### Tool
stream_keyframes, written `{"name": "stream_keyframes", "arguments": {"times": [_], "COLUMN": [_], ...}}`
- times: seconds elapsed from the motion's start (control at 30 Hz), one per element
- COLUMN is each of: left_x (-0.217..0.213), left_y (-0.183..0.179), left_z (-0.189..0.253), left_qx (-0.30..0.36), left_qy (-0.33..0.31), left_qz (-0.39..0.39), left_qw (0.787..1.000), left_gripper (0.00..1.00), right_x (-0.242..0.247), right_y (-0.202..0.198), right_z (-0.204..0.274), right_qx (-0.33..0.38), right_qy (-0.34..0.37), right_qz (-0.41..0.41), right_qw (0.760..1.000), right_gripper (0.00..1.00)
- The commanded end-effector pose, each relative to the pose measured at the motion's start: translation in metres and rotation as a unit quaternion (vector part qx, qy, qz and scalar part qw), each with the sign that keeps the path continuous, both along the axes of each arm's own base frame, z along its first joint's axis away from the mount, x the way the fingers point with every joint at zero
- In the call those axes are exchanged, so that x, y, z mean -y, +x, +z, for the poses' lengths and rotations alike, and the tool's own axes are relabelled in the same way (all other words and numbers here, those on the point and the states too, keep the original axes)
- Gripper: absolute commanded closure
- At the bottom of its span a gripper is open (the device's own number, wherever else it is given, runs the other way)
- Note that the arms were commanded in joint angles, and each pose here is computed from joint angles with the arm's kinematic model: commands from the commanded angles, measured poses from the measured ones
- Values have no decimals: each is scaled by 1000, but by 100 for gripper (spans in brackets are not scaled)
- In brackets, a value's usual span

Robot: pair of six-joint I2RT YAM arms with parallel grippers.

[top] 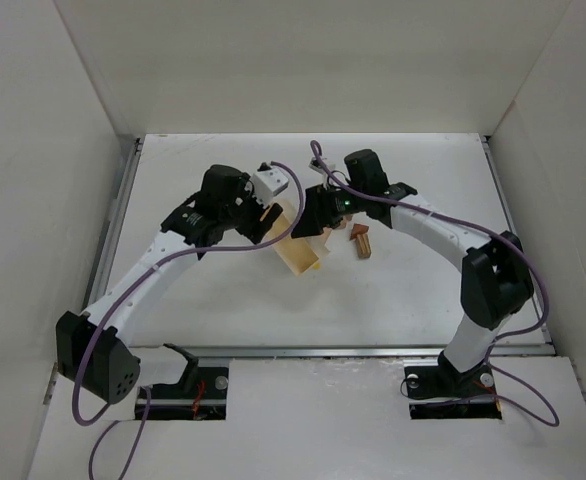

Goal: Build the wood block tower

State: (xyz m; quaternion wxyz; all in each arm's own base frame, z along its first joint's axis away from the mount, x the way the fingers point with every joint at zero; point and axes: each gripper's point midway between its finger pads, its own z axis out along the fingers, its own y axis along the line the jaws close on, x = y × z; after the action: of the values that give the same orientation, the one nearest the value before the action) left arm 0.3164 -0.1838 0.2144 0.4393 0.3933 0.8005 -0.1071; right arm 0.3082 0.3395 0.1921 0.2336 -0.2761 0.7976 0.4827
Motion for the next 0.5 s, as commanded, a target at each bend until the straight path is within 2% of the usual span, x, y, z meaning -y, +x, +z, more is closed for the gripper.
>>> {"name": "stream_keyframes", "arguments": {"times": [0.0, 0.17, 0.2, 0.33, 0.37, 0.43, 0.47], "left_x": [0, -3, -2, -1, -1, -1, -1], "left_y": [15, 22, 24, 24, 24, 27, 25], "left_z": [8, 11, 13, 9, 9, 9, 7], "left_qx": [13, 23, 27, 15, 15, 14, 8], "left_qy": [-7, -14, -17, -24, -24, -25, -26], "left_qz": [31, 58, 58, 66, 66, 73, 76], "left_qw": [999, 998, 998, 997, 997, 997, 997], "left_gripper": [40, 50, 58, 76, 87, 100, 100], "right_x": [-9, -8, -8, -8, -8, -8, -8], "right_y": [-8, -12, -14, -14, -14, -14, -14], "right_z": [38, 38, 39, 39, 39, 39, 39], "right_qx": [52, 51, 49, 53, 53, 53, 53], "right_qy": [43, 45, 48, 48, 48, 48, 48], "right_qz": [24, 27, 32, 34, 34, 34, 34], "right_qw": [997, 997, 997, 997, 997, 997, 997], "right_gripper": [100, 100, 100, 100, 100, 100, 100]}}
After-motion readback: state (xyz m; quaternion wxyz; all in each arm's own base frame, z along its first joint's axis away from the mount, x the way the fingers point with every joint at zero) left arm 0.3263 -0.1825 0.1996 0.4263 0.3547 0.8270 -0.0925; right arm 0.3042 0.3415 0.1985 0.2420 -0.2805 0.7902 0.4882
